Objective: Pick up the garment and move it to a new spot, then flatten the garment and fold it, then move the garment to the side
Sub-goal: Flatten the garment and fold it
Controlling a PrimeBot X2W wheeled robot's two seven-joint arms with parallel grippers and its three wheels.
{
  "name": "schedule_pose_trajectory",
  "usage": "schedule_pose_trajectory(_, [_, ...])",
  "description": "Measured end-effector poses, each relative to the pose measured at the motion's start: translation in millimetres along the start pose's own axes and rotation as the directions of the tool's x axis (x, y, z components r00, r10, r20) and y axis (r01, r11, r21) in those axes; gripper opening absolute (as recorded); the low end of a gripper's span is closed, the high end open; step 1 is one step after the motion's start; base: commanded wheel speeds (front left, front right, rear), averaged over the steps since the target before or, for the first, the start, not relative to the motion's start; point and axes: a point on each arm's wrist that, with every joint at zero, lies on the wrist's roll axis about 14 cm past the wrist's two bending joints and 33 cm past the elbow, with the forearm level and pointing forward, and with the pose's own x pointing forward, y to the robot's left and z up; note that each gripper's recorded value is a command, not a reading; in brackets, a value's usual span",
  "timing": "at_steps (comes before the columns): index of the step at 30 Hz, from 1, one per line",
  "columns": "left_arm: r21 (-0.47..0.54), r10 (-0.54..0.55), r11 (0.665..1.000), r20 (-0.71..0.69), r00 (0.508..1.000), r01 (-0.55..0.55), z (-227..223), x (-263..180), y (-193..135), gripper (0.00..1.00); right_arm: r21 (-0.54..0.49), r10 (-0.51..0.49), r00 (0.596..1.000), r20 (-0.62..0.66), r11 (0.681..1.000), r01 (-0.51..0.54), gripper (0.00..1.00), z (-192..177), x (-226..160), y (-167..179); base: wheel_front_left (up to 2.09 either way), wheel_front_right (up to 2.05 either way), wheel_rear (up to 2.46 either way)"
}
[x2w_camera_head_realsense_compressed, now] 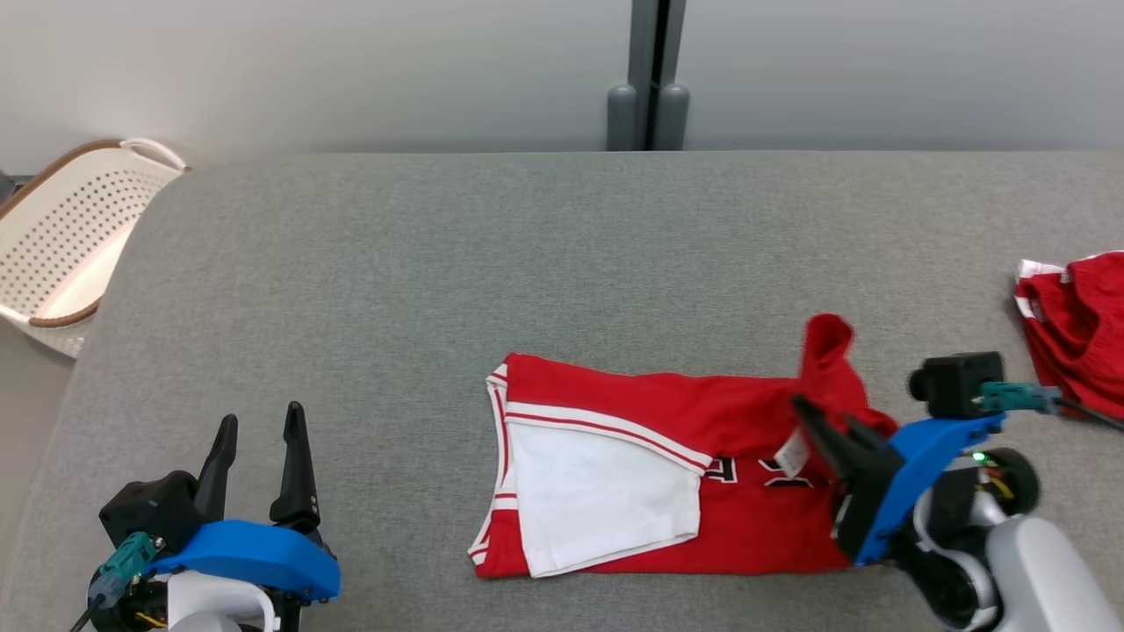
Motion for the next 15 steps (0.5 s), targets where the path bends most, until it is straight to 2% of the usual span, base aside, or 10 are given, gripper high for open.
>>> schedule_pose_trajectory(8, [-0.012,0.036,0.999,0.002,0.999,-0.036,-1,-11,10,1.00,0.004,0.222,0.974,-0.038,0.975,-0.222,0.00,-8,23,89,0.00,0.00,0.00])
schedule_pose_trajectory(15, [-0.024,0.042,0.999,0.004,0.999,-0.042,-2,-15,12,1.00,0.018,0.318,0.942,-0.103,0.948,-0.318,0.00,-26,43,129,0.00,0.00,0.00])
